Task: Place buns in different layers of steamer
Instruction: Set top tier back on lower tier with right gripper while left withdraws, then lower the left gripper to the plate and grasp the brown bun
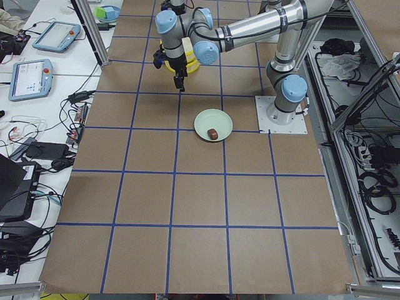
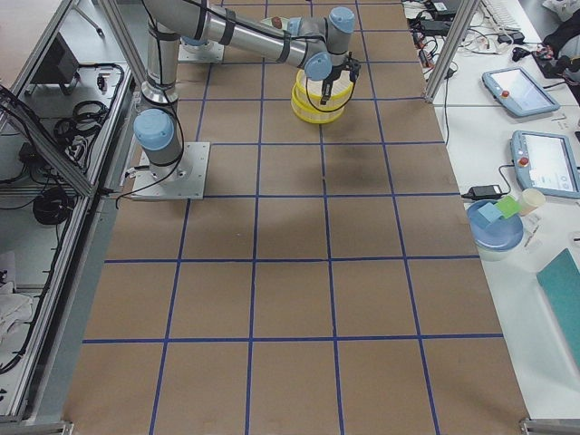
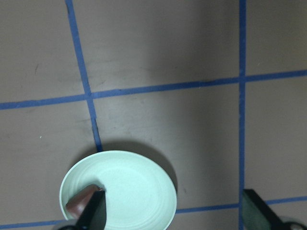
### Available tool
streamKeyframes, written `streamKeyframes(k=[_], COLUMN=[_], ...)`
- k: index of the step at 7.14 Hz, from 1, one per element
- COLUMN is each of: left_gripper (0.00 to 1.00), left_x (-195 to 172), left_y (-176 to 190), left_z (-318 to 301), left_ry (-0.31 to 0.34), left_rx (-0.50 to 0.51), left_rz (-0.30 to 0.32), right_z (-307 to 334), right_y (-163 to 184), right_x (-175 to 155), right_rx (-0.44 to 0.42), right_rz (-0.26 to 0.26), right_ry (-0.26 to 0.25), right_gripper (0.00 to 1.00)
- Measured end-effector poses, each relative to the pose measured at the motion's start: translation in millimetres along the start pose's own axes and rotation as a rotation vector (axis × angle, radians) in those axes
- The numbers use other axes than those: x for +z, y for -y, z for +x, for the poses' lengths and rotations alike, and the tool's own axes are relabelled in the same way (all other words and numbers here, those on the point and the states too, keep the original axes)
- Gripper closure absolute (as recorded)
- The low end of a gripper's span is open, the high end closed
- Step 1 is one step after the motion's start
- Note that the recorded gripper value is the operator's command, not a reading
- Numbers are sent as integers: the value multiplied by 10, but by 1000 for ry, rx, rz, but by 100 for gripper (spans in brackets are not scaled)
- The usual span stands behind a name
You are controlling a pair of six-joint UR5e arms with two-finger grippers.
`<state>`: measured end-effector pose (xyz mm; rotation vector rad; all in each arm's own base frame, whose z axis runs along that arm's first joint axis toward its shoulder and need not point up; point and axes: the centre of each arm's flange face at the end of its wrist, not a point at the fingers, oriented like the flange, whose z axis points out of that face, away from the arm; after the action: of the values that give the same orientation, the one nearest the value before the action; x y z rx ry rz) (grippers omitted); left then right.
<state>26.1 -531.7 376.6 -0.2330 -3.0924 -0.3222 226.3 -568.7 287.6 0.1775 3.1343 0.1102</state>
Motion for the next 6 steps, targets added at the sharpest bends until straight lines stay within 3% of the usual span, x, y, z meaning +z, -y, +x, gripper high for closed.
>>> streamKeyframes(k=[3, 6], left_gripper=[2, 3], left_x=[451, 944], left_y=[-346, -514], left_z=[-628, -749], left_ry=[-56, -42], left_rx=[192, 249], left_rz=[-125, -267], right_z=[-59, -66], right_y=[-22, -25], right_x=[21, 66], right_rx=[-12, -20], right_rz=[1, -9], right_ry=[1, -2], right_gripper=[100, 100])
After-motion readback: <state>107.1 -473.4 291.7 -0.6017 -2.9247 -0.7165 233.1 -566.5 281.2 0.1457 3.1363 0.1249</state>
